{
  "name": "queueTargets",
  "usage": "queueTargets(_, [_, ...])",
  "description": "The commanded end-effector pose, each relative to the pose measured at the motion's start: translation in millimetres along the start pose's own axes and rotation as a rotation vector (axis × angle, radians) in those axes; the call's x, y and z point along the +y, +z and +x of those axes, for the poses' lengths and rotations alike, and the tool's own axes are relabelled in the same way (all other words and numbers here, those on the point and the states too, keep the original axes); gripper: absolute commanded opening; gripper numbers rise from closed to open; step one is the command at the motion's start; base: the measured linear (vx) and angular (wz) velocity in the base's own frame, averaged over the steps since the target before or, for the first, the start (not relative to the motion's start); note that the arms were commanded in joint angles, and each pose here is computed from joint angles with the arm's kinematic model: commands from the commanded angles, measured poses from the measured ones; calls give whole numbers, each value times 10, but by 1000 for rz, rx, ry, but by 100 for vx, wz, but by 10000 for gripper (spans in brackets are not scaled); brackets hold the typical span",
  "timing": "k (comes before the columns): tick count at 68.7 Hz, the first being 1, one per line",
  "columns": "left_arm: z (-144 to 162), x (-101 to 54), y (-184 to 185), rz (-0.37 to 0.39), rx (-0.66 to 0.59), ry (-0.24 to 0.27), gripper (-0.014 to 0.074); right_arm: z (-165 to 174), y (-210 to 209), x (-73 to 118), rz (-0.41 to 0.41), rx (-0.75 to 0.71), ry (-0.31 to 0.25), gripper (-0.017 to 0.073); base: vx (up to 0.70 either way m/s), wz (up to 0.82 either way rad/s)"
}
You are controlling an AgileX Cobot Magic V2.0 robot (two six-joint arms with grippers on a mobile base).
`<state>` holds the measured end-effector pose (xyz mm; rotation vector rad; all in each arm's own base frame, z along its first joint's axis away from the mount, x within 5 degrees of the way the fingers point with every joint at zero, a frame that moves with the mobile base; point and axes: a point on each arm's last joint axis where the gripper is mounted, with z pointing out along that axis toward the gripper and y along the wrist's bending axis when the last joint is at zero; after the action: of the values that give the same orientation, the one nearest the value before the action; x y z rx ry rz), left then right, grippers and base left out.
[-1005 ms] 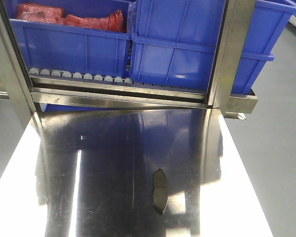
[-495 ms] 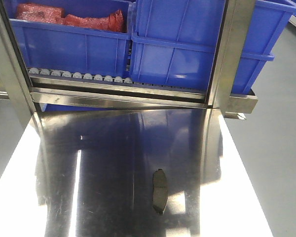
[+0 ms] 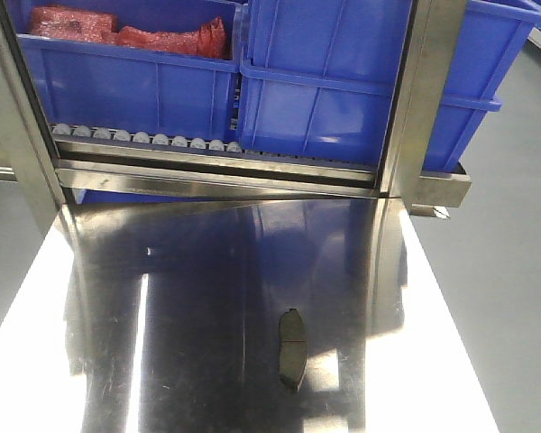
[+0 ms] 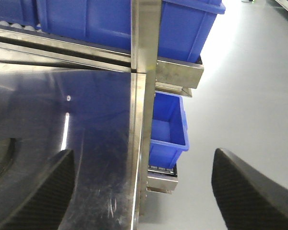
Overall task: Move and align brake pads A on conveyor
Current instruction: 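Hold the pad raised in the left gripper while the right arm moves in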
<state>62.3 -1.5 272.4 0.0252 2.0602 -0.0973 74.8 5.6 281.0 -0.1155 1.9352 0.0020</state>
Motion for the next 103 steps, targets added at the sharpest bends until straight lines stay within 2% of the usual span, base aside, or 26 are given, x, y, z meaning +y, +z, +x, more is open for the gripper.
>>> queueTargets(1, [-152,-30,-40,29,-101,5,-6,-145,-35,-16,14,-90,-6,568,0,0])
queueTargets(73, [-151,-30,-40,29,-100,5,-6,-171,-38,-22,20,-119,-2,568,0,0])
queueTargets(78, [-151,-30,-40,29,-100,5,-6,-172,-38,-21,17,-120,26,568,0,0])
queueTargets(85, [-151,-30,-40,29,-100,5,-6,-168,-37,-18,9,-116,120,568,0,0])
queueTargets(92, [-151,-30,-40,29,-100,5,-6,-158,-28,-17,5,-102,186,568,0,0])
queueTargets(103, [-151,-30,-40,29,-100,5,-6,-138,106,-27,4,-20,197,568,0,0])
